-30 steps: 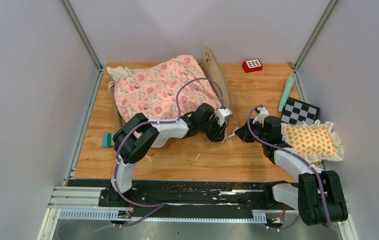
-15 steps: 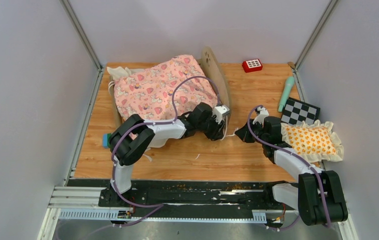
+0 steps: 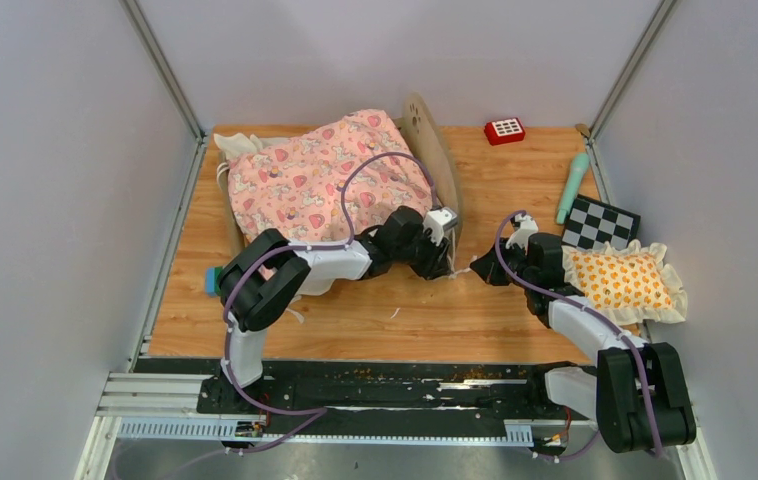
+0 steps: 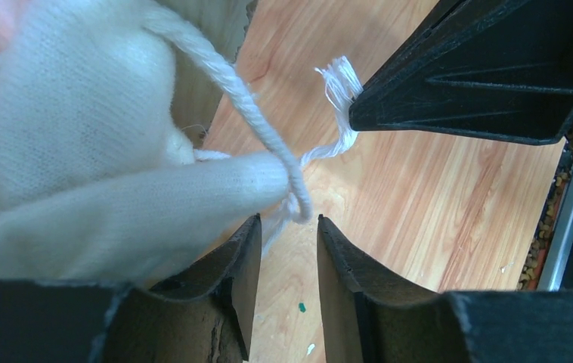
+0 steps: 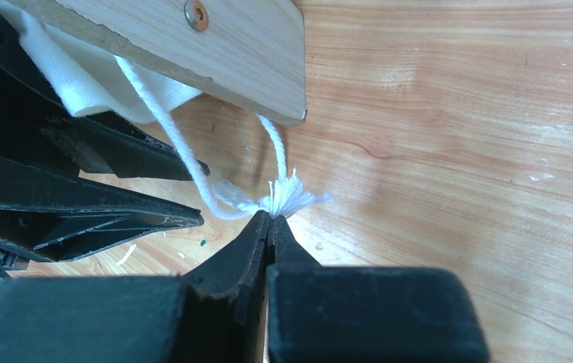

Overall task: Set up the pet bed
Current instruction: Tie the ropes to the bed frame.

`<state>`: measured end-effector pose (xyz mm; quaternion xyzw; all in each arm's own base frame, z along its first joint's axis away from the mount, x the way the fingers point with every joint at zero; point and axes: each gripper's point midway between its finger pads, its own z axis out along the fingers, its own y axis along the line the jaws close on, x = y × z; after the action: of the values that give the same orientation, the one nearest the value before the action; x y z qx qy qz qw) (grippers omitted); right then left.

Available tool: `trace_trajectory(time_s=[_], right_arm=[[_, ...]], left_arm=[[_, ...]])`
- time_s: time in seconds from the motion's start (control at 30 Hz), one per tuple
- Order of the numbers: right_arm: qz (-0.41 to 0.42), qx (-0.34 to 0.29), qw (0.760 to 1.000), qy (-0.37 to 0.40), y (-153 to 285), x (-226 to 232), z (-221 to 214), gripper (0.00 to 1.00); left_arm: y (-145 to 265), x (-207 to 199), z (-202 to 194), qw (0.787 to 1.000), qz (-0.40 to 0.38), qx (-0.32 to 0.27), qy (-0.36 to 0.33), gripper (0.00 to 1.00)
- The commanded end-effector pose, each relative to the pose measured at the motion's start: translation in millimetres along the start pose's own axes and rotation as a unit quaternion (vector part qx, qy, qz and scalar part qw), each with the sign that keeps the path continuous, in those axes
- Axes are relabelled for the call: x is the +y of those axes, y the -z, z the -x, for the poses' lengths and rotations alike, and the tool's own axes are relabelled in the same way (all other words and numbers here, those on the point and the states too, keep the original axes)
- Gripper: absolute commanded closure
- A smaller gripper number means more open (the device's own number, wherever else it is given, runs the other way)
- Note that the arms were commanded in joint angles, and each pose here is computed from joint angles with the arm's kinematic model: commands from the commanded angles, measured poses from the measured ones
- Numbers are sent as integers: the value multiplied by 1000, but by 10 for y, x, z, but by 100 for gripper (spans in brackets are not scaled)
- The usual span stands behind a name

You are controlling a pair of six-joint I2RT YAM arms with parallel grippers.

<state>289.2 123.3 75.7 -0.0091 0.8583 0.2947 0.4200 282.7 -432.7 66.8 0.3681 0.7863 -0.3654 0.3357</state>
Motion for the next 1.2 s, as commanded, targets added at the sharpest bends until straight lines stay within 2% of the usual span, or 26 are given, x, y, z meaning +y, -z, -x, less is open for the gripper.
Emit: trace_trajectory(time_s=[0.0, 0.2, 0.5, 0.97, 1.17], right_arm=[[5, -25, 1000, 14, 11, 51, 171, 100], [6, -23, 1000, 15, 16, 56, 177, 100], [12, -24, 1000, 15, 28, 84, 174, 100], [18, -26, 999, 16, 37, 112, 189, 100], [20, -25, 999, 16, 42, 118, 184, 100]], left_arm=[[90, 107, 114, 999, 20, -23, -13, 59], [48, 180, -48, 998, 20, -11, -52, 56], [-17, 338, -62, 995, 48, -19, -87, 52], [-146, 264, -174, 986, 33, -17, -164, 50], [-248, 246, -358, 980, 47, 13, -191, 51]])
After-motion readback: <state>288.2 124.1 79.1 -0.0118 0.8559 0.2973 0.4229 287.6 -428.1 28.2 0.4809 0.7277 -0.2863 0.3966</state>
